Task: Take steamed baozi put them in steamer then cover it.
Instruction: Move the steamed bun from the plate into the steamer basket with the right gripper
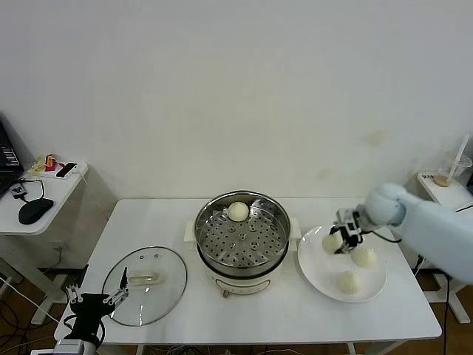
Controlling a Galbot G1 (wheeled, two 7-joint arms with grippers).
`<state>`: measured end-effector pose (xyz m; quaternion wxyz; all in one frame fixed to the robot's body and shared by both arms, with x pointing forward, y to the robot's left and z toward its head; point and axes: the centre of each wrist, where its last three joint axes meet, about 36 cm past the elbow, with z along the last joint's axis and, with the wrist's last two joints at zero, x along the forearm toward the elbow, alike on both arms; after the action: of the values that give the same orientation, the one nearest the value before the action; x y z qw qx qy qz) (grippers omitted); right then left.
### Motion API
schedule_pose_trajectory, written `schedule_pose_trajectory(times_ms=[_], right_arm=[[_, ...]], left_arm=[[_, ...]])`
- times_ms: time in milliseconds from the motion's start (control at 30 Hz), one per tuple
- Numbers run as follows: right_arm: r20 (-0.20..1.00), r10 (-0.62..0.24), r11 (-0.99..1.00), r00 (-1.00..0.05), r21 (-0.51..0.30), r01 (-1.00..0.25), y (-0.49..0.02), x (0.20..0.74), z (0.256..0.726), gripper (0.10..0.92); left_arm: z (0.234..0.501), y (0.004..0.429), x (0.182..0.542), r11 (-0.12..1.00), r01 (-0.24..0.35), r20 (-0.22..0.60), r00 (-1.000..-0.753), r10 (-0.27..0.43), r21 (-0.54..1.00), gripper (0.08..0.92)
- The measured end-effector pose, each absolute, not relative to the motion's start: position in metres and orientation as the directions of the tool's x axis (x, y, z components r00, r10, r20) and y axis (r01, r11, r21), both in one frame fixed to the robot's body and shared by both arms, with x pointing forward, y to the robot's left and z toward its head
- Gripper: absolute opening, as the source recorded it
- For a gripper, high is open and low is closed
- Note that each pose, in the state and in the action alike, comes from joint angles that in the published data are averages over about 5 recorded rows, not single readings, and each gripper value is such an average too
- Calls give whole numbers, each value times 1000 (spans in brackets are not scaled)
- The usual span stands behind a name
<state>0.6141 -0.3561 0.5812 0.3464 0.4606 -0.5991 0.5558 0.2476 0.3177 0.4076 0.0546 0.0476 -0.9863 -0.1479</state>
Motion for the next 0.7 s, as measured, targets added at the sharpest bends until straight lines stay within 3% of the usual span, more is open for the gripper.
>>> schedule_pose_trajectory(times_ms=[200,400,700], right_arm=[[888,-216,-43,-405,-423,-905,-336,623,639,611],[851,-281,-70,-443,-479,-875,-285,634,689,613],[852,-367,-119,-374,-442,-889,-179,642,704,617]], left_arm=[[408,319,251,951,-73,91,-990,-105,301,823],[408,320,255,950,-70,88,-991,-101,304,823],[410,324,261,948,-79,76,-991,-107,309,823]])
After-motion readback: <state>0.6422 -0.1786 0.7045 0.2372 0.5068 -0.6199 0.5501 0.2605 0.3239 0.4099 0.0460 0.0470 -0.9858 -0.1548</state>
